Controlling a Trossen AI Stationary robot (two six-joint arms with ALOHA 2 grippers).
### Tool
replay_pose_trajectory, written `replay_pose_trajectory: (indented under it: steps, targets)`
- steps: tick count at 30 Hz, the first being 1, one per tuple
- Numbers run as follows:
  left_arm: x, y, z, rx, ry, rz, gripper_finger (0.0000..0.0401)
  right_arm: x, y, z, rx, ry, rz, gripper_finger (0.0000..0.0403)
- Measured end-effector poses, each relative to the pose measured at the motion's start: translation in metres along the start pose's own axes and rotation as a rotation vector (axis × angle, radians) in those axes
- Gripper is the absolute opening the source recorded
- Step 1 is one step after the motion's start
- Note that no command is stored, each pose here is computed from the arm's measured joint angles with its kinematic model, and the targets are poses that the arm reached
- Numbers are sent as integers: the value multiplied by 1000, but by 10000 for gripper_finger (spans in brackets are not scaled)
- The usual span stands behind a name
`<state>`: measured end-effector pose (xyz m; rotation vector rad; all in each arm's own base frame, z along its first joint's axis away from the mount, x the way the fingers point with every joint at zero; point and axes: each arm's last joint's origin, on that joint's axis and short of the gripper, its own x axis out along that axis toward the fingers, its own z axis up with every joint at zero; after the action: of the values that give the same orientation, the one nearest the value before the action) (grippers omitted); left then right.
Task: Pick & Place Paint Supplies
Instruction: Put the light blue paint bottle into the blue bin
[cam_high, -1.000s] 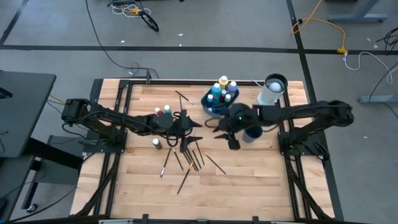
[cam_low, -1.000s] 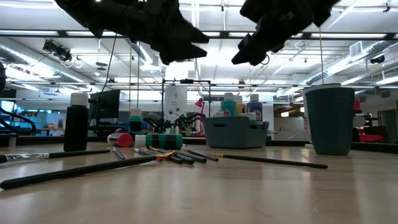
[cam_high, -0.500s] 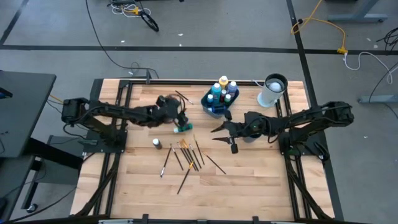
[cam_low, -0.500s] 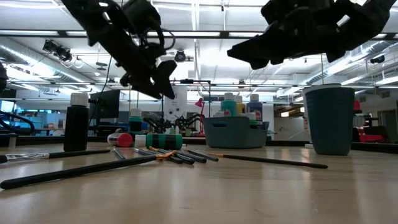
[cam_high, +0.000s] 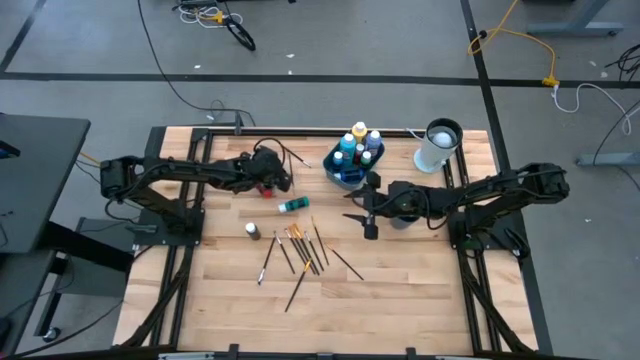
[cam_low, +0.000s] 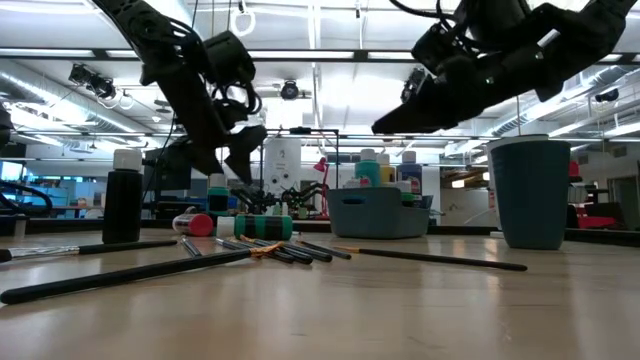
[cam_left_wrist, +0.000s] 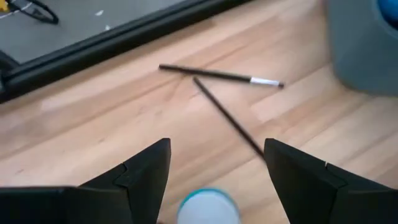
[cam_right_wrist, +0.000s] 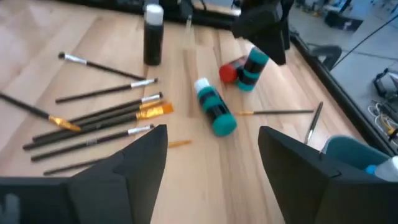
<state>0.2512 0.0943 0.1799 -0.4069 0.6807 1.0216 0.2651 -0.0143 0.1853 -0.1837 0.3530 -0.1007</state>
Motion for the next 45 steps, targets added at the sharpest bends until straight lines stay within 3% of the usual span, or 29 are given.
replay_pose_trajectory:
  steps: [8,13,16,22,25,28,35,40,45]
  targets:
    - [-3,-2,-5,29,17,13,265,0,0,-1,-13,9,0,251]
    - [1,4,-17,-24,43,41,262,0,0,-1,-14,8,0,250]
    - [5,7,-26,-50,42,45,240,0,0,-1,-14,8,0,250]
    - [6,2,-21,-59,-31,-20,152,0,0,-1,-14,7,0,250]
    - [6,0,-16,-75,-71,-54,151,0,0,-1,-14,6,0,250]
    - [5,-6,-8,-122,-109,-153,151,0,0,1,-13,-5,-2,250]
    - [-22,-41,26,-156,-347,-532,151,-3,-1,5,-11,-27,-5,250]
    - [-50,-65,58,-51,-474,-552,151,-27,-7,14,-46,20,-46,250]
    - [-41,-85,85,-22,-484,-510,151,-63,-16,20,-86,100,-221,250]
